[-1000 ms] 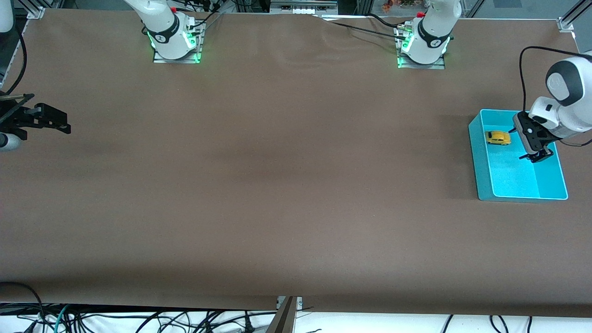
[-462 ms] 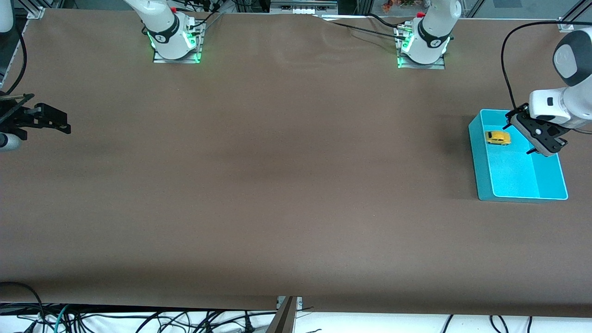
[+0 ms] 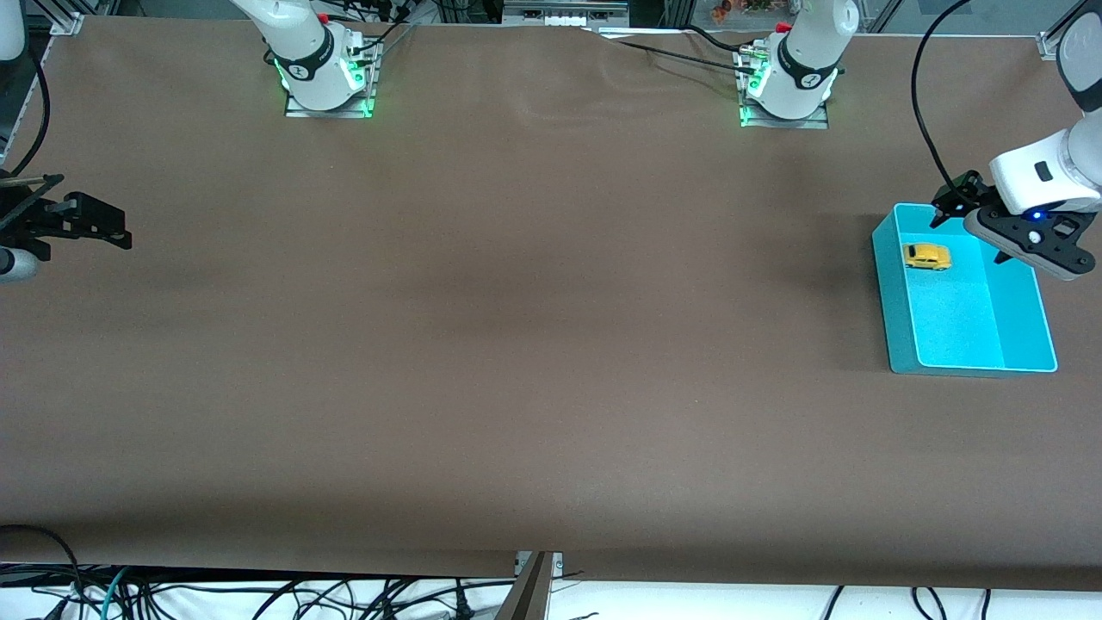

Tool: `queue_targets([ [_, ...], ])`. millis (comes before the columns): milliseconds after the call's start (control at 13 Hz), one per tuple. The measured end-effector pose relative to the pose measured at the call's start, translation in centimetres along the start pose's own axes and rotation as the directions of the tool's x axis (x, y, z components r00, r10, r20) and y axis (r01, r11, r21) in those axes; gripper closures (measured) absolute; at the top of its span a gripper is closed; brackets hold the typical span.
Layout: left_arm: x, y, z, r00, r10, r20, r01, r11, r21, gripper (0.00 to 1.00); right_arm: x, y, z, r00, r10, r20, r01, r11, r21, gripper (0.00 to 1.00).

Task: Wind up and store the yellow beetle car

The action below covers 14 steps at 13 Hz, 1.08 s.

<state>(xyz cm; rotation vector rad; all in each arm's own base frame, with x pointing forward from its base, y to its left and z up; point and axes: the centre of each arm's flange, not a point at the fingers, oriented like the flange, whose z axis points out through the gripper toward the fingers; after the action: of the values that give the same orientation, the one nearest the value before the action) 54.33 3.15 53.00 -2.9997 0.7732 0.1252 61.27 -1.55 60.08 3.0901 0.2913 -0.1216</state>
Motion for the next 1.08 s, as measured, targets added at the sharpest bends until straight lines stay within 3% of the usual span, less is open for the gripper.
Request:
queue_targets([
  [385,0.6,3.8,-2.6,0.965,-0.258,0.048,0.258,0.966,-0.001,0.00,0.0,0.0,0.0,1.000,0.000,0.000,0.000,1.000,0.000,0.00],
  [1077,0.6,5.1,-4.3,0.956,-0.295,0.004,0.294,0.953,-0.074,0.00,0.2,0.2,0.5,1.000,0.003,0.009,-0.003,1.000,0.002,0.00],
])
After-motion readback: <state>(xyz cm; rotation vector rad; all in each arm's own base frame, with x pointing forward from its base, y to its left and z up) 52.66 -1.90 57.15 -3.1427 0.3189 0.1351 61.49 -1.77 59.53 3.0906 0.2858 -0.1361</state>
